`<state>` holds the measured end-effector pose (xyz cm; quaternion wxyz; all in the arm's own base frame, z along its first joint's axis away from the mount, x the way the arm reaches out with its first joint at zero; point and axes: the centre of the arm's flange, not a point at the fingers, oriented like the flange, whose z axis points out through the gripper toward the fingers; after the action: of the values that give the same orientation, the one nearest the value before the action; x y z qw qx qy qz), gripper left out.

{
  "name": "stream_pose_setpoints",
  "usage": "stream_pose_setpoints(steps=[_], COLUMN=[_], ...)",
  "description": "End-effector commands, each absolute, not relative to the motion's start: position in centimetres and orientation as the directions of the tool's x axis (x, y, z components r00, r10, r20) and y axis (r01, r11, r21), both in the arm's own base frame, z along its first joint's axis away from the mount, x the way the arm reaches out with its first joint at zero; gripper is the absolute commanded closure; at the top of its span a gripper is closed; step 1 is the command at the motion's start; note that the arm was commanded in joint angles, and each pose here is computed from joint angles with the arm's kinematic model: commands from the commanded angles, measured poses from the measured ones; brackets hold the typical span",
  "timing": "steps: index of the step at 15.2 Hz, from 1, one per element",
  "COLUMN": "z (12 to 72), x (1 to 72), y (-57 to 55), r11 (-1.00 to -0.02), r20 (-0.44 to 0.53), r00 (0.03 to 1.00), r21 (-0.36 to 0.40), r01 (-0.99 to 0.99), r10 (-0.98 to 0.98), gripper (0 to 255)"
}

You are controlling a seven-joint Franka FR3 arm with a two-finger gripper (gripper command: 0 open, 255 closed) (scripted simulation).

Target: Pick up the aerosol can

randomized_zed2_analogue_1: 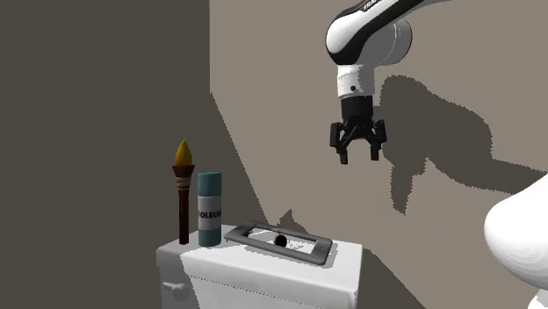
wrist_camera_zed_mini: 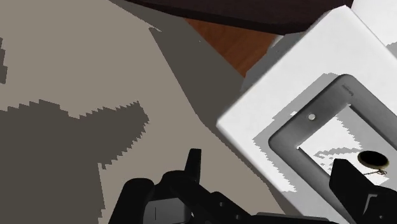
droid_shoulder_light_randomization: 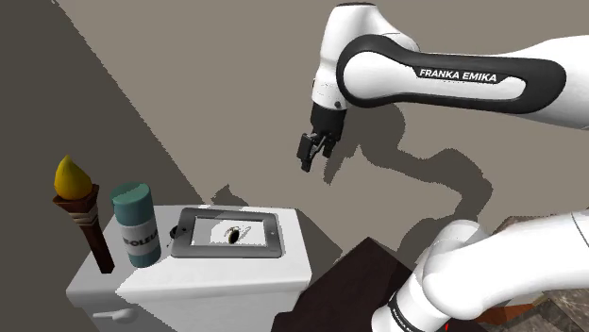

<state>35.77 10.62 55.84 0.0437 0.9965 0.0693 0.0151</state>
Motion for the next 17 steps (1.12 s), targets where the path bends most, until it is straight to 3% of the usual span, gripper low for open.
stream_pose_setpoints(steps=[1,17], z=[55.9,54.8], x=[36.6,43.5], y=[13.0,32.1], r11=[-0.987,-0.989], r20=[0.026,0.039], r00=[0.990,0.988], r21=[0.082,0.035], r01=[0.137,0.146], r10=[0.140,0.148], gripper=[0,0])
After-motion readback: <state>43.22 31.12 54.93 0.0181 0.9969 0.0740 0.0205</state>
